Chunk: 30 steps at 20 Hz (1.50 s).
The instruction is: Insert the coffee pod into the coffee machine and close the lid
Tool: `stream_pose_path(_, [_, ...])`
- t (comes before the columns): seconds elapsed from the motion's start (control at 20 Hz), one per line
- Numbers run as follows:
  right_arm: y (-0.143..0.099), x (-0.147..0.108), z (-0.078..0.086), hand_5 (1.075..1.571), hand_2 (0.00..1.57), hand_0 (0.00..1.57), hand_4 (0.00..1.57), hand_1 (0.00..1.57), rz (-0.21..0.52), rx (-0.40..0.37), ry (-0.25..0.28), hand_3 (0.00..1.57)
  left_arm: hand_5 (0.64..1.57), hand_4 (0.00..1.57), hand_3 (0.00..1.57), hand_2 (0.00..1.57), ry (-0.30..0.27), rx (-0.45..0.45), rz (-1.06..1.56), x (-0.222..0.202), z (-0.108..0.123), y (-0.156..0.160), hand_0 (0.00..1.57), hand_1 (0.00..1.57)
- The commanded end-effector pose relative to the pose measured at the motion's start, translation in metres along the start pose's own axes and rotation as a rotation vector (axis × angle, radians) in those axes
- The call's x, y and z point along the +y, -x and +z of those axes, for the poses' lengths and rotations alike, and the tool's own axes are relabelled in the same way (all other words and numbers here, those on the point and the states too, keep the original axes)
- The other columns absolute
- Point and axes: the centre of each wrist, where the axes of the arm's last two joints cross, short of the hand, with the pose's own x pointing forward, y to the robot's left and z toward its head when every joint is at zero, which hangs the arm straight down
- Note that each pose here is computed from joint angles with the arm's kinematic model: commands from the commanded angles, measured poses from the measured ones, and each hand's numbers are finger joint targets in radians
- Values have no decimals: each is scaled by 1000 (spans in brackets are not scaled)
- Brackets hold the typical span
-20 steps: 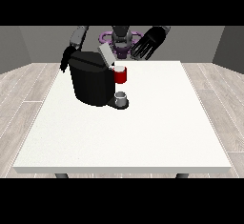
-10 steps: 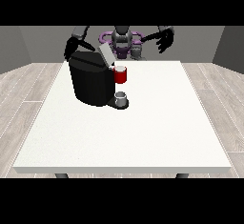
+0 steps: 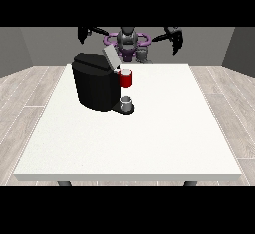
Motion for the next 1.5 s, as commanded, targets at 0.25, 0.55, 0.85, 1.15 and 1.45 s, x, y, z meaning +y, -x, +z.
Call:
stream_pose_path(0.25, [-35, -29, -27, 1571, 0, 0, 0, 0, 39, -36, 26, 0, 1571, 411, 0, 0, 53, -9, 65, -10, 13, -7, 0, 0])
stream_pose_path(0.55, [-56, -37, -52, 1571, 0, 0, 0, 0, -30, -56, 13, 0, 1571, 366, 0, 0, 5, -128, 48, -17, 8, -38, 0, 0])
stream_pose_path(0.85, [-66, -52, -65, 1571, 0, 0, 97, 0, -153, -25, 8, 0, 1571, 346, 0, 0, 15, -147, 44, 3, 23, -46, 0, 0])
stream_pose_path(1.15, [-57, -28, -74, 1571, 0, 0, 0, 0, -104, -5, -14, 0, 1571, 354, 0, 0, -15, -206, 27, -16, 33, -68, 0, 0])
stream_pose_path(1.45, [-88, -3, -88, 1571, 0, 0, 0, 0, -103, -82, -80, 0, 1571, 360, 0, 0, -58, -250, 13, 11, 55, -61, 0, 0])
